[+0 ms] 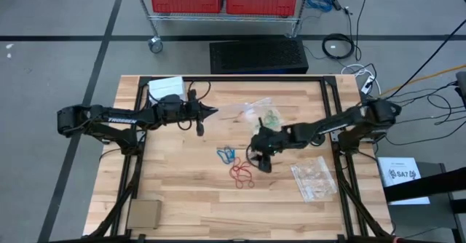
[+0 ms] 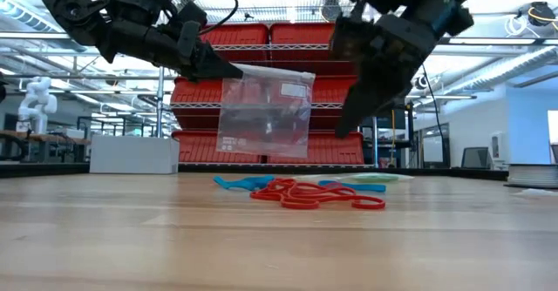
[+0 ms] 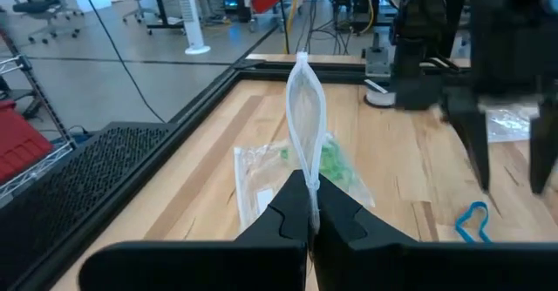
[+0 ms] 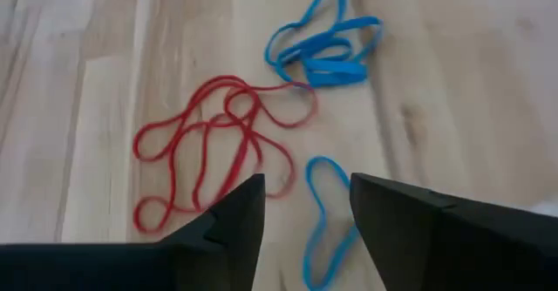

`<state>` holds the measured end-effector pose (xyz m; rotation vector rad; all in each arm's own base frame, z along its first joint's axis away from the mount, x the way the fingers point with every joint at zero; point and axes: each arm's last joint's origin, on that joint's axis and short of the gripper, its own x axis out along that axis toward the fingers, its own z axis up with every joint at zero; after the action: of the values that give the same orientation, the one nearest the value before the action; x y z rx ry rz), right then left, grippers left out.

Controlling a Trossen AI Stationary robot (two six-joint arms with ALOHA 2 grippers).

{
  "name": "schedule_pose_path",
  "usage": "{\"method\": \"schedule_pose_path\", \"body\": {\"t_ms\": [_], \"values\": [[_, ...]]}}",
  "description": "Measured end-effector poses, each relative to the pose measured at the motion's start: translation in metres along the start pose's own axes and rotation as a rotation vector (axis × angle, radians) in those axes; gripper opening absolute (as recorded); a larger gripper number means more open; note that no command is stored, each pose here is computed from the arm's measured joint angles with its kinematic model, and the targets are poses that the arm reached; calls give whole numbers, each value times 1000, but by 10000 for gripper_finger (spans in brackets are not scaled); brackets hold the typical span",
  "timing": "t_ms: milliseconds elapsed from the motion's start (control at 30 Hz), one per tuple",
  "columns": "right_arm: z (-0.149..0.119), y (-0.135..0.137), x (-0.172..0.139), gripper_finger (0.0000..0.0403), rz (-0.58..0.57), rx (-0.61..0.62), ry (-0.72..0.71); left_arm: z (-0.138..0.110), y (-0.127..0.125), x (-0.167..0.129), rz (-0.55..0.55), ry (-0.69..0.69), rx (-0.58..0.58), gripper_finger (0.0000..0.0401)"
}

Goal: Sort rubber bands
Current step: Put the red rubber band into the top left transparent zip lock bag

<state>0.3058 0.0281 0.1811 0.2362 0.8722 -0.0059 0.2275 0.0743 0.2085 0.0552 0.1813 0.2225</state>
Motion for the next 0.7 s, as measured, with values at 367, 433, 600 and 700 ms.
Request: {"method": "schedule_pose_path", "body": {"t_ms": [367,433,600,700], "values": [[28,20,50,164,49,-128,92,0,0,0,0,1,1,2],[33,18,59,164,37,-143,135,0,0,0,0,1,1,2],[41,13,74,162,65,-122,212,-1,0,0,-1,15,20,2],[43,11,80,150,131,-94,229,-2,0,0,-1,16,22,2]]}}
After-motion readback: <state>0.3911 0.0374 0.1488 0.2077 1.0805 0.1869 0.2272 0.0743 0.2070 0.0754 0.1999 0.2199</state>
